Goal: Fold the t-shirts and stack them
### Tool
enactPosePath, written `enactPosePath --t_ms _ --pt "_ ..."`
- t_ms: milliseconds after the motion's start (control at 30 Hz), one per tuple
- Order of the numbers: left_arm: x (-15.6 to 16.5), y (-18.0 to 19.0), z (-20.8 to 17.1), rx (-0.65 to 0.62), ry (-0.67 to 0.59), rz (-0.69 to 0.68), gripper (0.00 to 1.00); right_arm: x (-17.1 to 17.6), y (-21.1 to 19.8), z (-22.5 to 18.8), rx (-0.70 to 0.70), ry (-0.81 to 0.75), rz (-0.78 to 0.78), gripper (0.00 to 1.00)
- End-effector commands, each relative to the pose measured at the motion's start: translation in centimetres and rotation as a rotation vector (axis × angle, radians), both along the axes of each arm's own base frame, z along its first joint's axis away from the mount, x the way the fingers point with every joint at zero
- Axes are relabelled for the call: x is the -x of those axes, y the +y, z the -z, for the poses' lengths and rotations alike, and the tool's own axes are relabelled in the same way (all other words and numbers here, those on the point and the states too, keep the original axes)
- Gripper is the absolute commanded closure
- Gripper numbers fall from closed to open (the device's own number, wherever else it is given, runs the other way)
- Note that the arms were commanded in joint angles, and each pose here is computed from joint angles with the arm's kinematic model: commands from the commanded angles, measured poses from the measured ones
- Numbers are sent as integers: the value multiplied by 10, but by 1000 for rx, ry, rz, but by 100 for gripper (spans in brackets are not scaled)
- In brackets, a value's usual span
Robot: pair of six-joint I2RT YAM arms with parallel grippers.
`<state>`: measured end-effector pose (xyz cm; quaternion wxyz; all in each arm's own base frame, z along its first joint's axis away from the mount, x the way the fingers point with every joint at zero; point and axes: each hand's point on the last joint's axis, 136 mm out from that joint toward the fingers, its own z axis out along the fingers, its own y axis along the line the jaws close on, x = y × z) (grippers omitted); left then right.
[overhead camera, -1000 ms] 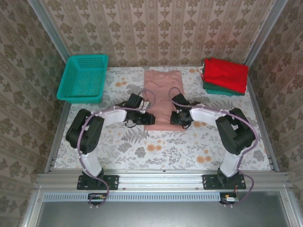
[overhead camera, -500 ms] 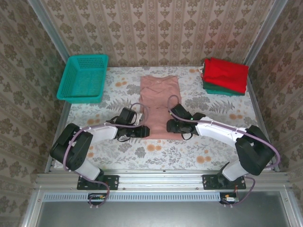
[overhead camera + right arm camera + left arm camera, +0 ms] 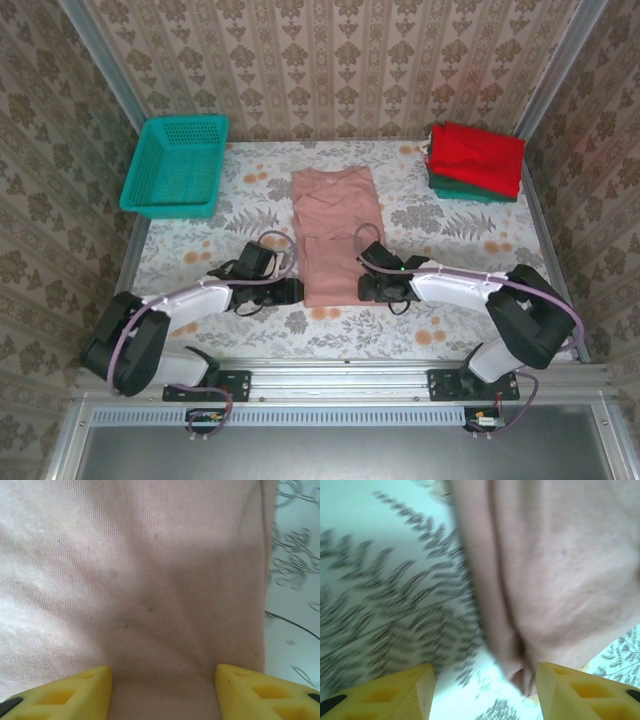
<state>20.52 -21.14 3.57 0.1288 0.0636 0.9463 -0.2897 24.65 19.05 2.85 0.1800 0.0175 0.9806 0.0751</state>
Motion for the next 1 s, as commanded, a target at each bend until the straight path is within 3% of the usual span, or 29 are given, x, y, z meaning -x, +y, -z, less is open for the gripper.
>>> enactPosePath --t_ms 0,67,200,667,833,967 --pt "3 14 -16 -57 -10 -54 38 11 -19 -16 37 -11 28 39" --pt "7 15 -24 -70 -34 -61 30 15 -24 -27 11 -39 44 38" --pt "20 -1 -26 -64 -53 -33 26 32 -35 -21 -33 -42 80 36" --pt "6 -48 0 -88 -39 16 27 23 -15 9 -71 4 75 38" --pt "5 -67 -8 41 -59 -16 32 17 -9 4 -93 -21 67 43" --pt "2 -70 -20 74 -78 -40 31 17 -4 2 -119 -21 58 43"
